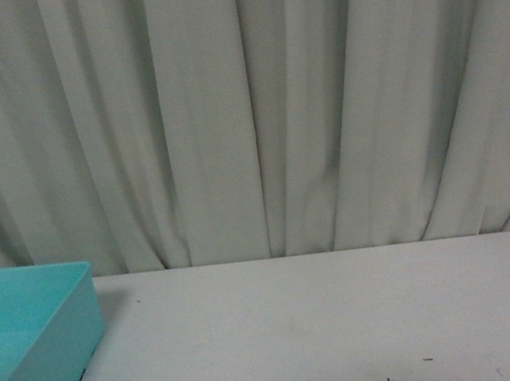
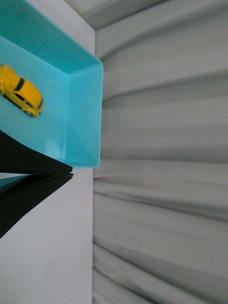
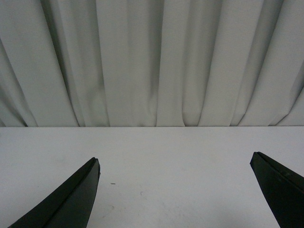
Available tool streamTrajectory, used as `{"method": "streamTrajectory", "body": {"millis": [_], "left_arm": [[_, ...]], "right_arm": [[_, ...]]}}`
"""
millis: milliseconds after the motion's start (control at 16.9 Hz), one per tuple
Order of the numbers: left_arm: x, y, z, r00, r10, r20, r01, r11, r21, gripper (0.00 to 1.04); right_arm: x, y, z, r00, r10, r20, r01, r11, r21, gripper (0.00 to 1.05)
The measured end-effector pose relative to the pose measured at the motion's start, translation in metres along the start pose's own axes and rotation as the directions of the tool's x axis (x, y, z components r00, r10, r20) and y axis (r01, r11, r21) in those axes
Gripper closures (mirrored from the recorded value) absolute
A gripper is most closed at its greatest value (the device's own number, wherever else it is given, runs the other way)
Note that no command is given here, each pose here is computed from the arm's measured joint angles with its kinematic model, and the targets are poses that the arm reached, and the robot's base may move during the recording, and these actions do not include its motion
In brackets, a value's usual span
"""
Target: Wind up and store yellow beetle toy
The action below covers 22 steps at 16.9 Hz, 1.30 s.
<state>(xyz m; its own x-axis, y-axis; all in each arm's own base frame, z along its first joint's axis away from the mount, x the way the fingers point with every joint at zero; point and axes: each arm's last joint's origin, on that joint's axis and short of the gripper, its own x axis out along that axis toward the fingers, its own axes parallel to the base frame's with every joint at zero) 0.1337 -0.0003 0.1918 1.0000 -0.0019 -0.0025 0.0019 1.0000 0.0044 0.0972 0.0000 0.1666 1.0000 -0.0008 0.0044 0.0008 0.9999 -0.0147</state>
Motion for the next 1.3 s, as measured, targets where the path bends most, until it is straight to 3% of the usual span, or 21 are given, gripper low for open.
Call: {"method": "streamTrajectory", "body": {"millis": [533, 829, 888, 1066, 1125, 1184, 1302], "left_arm": [[-0.019, 0.0, -0.023, 1.0, 0.002, 0.003, -0.002, 1.0, 0.0, 1.03], [-0.024, 0.0, -0.023, 1.0, 0.003, 0.012, -0.003, 1.0, 0.0, 1.03], [-0.033, 0.0, -0.029, 0.999, 0.0, -0.043, 0.0, 1.0, 0.0, 1.03], [-0.036, 0.0, -0.026, 1.0, 0.002, 0.003, -0.002, 1.0, 0.0, 1.03], [-0.036, 0.0, -0.026, 1.0, 0.002, 0.003, -0.002, 1.0, -0.002, 1.02], [-0.036, 0.0, -0.026, 1.0, 0.002, 0.003, -0.002, 1.0, -0.001, 0.91], [-0.036, 0.0, -0.026, 1.0, 0.002, 0.003, -0.002, 1.0, -0.001, 0.86]], "right_arm": [[0.0, 0.0, 0.0, 1.0, 0.0, 0.0, 0.0, 1.0, 0.0, 0.07], [0.0, 0.0, 0.0, 1.0, 0.0, 0.0, 0.0, 1.0, 0.0, 0.07], [0.0, 0.0, 0.0, 1.0, 0.0, 0.0, 0.0, 1.0, 0.0, 0.07], [0.0, 0.0, 0.0, 1.0, 0.0, 0.0, 0.0, 1.0, 0.0, 0.07], [0.0, 0.0, 0.0, 1.0, 0.0, 0.0, 0.0, 1.0, 0.0, 0.07], [0.0, 0.0, 0.0, 1.0, 0.0, 0.0, 0.0, 1.0, 0.0, 0.07], [0.0, 0.0, 0.0, 1.0, 0.0, 0.0, 0.0, 1.0, 0.0, 0.07]]}}
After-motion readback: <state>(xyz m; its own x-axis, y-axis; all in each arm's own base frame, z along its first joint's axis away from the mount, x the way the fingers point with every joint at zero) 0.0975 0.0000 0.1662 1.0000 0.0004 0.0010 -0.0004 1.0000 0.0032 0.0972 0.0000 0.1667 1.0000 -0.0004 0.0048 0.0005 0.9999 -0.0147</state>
